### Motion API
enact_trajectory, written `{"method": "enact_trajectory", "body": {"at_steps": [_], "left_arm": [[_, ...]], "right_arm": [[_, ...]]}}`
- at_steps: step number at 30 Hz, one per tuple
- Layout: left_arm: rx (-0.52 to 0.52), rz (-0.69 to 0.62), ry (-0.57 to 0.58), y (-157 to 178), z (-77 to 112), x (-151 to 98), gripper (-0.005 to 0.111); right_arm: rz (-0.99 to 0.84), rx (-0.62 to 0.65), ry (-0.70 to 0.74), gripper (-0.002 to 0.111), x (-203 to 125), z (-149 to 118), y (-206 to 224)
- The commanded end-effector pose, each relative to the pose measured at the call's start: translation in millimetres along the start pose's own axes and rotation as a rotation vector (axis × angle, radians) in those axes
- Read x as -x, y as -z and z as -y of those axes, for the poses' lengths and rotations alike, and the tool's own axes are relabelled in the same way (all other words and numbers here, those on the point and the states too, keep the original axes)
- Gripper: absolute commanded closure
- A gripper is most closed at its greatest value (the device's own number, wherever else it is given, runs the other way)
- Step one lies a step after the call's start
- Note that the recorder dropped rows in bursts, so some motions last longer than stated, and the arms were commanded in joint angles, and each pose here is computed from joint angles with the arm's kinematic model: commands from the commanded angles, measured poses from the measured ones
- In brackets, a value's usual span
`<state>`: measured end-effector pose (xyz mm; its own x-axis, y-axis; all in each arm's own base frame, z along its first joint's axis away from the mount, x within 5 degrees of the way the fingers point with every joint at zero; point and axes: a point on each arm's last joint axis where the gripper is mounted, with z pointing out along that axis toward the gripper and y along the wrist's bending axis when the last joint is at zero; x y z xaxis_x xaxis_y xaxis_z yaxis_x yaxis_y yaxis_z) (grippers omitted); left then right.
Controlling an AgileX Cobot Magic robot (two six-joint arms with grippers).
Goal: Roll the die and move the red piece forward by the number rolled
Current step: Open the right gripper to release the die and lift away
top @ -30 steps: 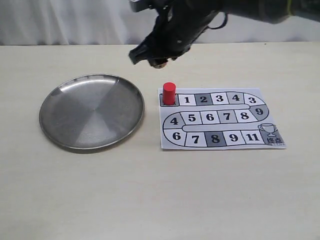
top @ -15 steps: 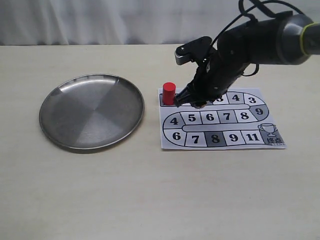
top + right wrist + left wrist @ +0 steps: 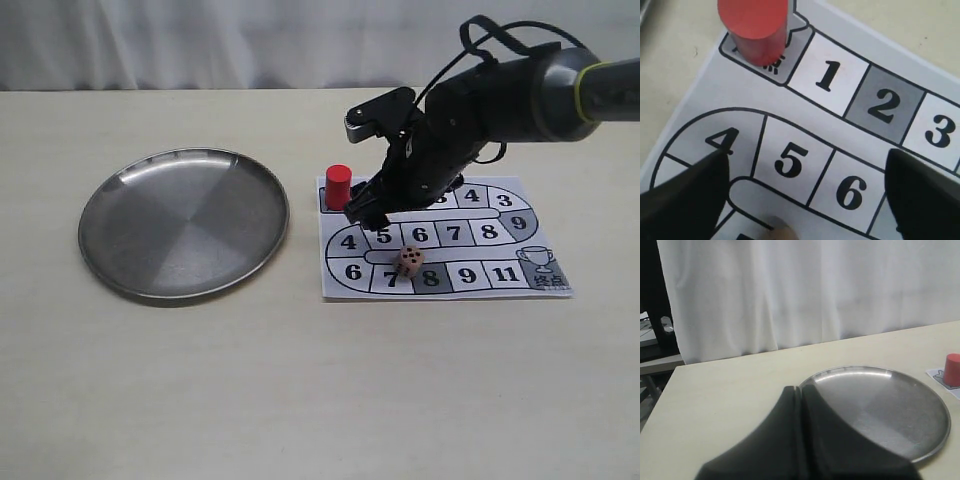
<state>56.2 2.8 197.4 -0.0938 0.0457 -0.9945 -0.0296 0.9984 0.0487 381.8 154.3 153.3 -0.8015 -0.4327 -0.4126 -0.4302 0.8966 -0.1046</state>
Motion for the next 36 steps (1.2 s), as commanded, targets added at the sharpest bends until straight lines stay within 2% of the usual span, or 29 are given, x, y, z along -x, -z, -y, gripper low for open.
{"method": "enact_trajectory", "body": {"at_steps": [1, 5, 10, 13, 14, 17, 22, 27, 36], "left_arm": [[-0.009, 0.009, 0.002, 0.1, 0.6, 0.2, 0.107], [-0.009, 0.009, 0.002, 0.1, 0.6, 0.2, 0.107], [-0.009, 0.009, 0.002, 0.1, 0.6, 0.2, 0.107], [-0.009, 0.009, 0.002, 0.1, 0.6, 0.2, 0.107], [-0.009, 0.009, 0.002, 0.1, 0.6, 0.2, 0.107], [-0.009, 0.009, 0.002, 0.1, 0.6, 0.2, 0.107], [-0.009, 0.009, 0.002, 0.1, 0.6, 0.2, 0.107], [-0.009, 0.009, 0.002, 0.1, 0.6, 0.2, 0.107], [-0.009, 0.009, 0.002, 0.1, 0.6, 0.2, 0.107]], "right_arm": [[0.061, -0.015, -0.006, 0.034, 13.9, 5.8, 26.2], [0.115, -0.024, -0.014, 0.051, 21.7, 9.5, 61.0], [0.149, -0.037, -0.021, 0.084, 21.1, 13.8, 106.8], [0.129, -0.041, -0.03, 0.102, 12.5, 14.9, 124.0], [0.081, -0.039, -0.039, 0.104, 1.8, 14.1, 124.6], [-0.049, -0.016, -0.05, 0.104, -30.1, 8.2, 100.1], [-0.04, 0.036, -0.062, 0.104, -75.0, -5.4, 36.9], [-0.091, 0.044, -0.071, 0.104, -83.5, -7.9, 21.0], [-0.088, 0.051, -0.083, 0.104, -83.2, -9.2, 20.2]]}}
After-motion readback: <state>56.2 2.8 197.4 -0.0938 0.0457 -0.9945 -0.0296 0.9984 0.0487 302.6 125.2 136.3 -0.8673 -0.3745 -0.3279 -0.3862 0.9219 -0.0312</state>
